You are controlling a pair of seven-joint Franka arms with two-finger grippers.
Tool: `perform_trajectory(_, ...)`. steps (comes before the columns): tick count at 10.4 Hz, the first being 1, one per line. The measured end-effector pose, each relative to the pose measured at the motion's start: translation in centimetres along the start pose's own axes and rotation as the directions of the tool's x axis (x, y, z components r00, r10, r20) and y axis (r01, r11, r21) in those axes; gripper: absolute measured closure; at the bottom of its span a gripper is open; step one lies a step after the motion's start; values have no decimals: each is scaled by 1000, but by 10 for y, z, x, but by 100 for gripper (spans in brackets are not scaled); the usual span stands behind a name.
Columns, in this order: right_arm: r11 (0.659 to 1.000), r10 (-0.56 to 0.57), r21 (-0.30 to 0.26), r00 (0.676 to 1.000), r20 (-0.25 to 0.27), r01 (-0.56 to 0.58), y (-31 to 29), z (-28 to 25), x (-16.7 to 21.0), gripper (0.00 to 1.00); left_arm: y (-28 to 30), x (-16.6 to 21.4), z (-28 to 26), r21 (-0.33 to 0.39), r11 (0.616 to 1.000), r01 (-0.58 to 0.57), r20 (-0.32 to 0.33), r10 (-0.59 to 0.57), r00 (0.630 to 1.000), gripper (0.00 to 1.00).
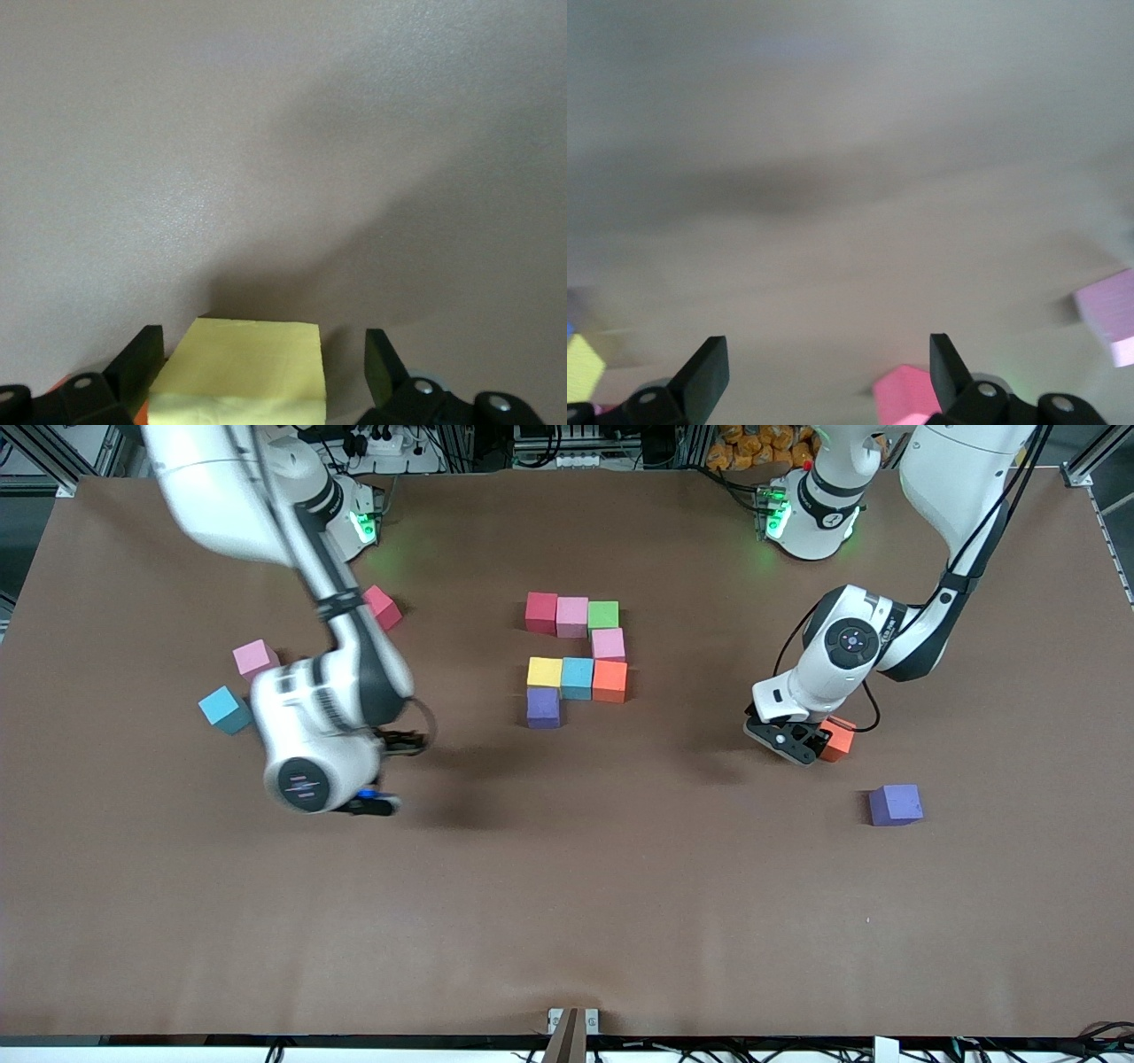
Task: Form number 2 with 11 blocks
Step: 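Move the right gripper to the cyan block and grasp it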
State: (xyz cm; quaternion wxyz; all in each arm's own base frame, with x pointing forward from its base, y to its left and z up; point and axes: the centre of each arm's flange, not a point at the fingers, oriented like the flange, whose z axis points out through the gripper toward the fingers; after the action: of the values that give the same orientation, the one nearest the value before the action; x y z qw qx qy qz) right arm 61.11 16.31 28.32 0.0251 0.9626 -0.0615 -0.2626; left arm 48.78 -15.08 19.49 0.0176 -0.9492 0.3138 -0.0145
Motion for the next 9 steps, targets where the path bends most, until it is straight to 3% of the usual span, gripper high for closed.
perform_trajectory(2, 997, 57, 49, 998, 10, -58, 90, -4, 21, 0, -1, 0, 0, 1, 1000, -1, -2, 1, 1000, 0)
perform_trajectory(5, 982, 169, 75, 985, 29, -171, 175, 10, 36, 0, -10, -6, 1, 0, 1000, -1, 4, 1, 1000, 0)
perform_trajectory(9, 904, 378, 191, 924, 63, -382, 331, 49, 41, 0, -17, -13, -3, 6, 1000, -3, 3, 3, 1000, 0)
